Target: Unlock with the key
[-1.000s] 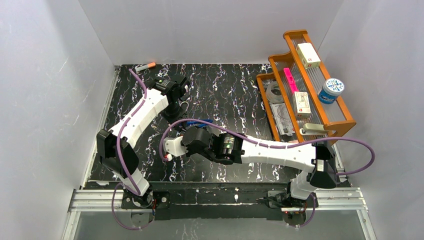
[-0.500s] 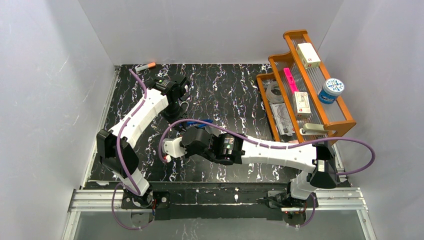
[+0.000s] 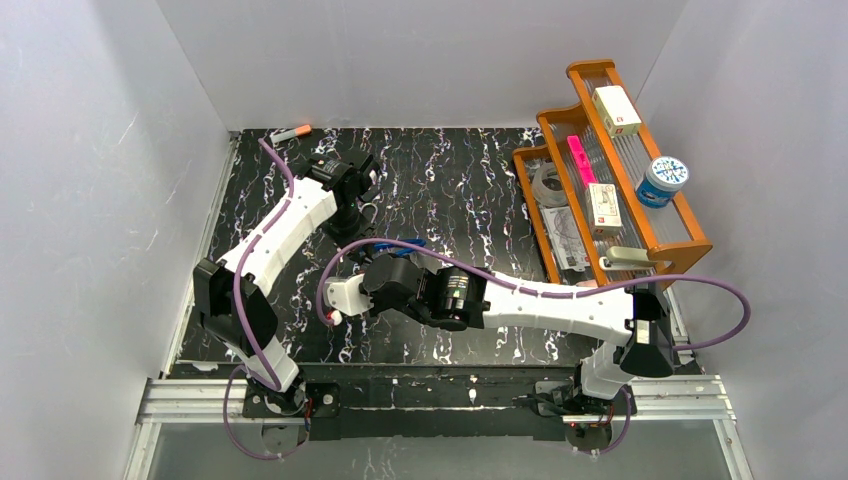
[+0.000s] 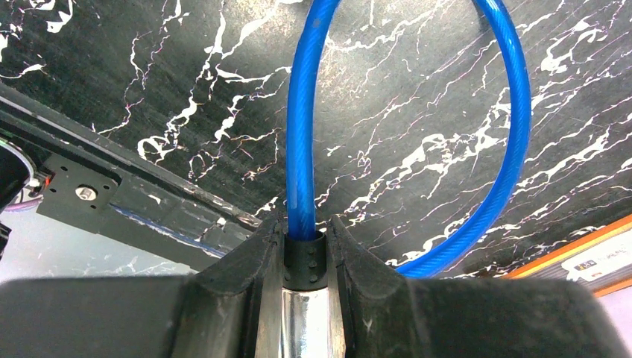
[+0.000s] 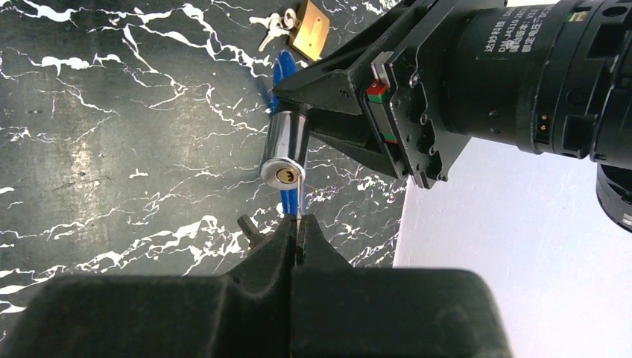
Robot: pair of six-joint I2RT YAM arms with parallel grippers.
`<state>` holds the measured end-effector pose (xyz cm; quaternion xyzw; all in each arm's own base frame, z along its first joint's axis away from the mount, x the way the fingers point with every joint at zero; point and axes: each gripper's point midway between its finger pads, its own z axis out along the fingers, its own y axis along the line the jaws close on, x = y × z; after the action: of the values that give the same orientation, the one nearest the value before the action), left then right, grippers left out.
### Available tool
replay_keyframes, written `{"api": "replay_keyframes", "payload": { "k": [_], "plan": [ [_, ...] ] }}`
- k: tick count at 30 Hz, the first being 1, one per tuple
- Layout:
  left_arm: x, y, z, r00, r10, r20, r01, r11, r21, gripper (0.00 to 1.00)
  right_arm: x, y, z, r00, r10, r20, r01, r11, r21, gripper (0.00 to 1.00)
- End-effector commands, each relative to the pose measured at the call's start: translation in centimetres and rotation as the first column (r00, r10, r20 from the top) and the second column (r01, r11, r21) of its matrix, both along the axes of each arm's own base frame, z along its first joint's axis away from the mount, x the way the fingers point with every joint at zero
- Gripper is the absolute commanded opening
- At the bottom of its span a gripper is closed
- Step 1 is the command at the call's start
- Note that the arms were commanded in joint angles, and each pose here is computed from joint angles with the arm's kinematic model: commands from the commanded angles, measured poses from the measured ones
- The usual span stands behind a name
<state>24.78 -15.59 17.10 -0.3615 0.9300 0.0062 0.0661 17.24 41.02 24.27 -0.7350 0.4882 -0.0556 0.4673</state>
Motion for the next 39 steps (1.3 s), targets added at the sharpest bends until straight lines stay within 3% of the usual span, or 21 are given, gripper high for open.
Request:
{"api": "replay_keyframes", "payload": {
  "k": [1,19,39],
  "plan": [
    [-0.8,0.2,0.9,1.000,0.004,0.014,-0.004,1.000,-0.020,0.00,0.2,0.5,1.6,1.000,-0.013,0.024,0.012,0.999,0.043,0.01],
    [-0.6,0.1,0.8,1.000,0.004,0.018,-0.003,1.000,-0.022,0.00,-0.9,0.0,1.9,0.999,0.002,-0.039,0.000,0.999,0.051,0.01],
    [-0.7,0.0,0.8,1.000,-0.001,0.015,0.001,1.000,-0.029,0.00,-0.1,1.2,1.9,0.999,-0.024,0.036,0.022,0.999,0.035,0.01]
  ]
}}
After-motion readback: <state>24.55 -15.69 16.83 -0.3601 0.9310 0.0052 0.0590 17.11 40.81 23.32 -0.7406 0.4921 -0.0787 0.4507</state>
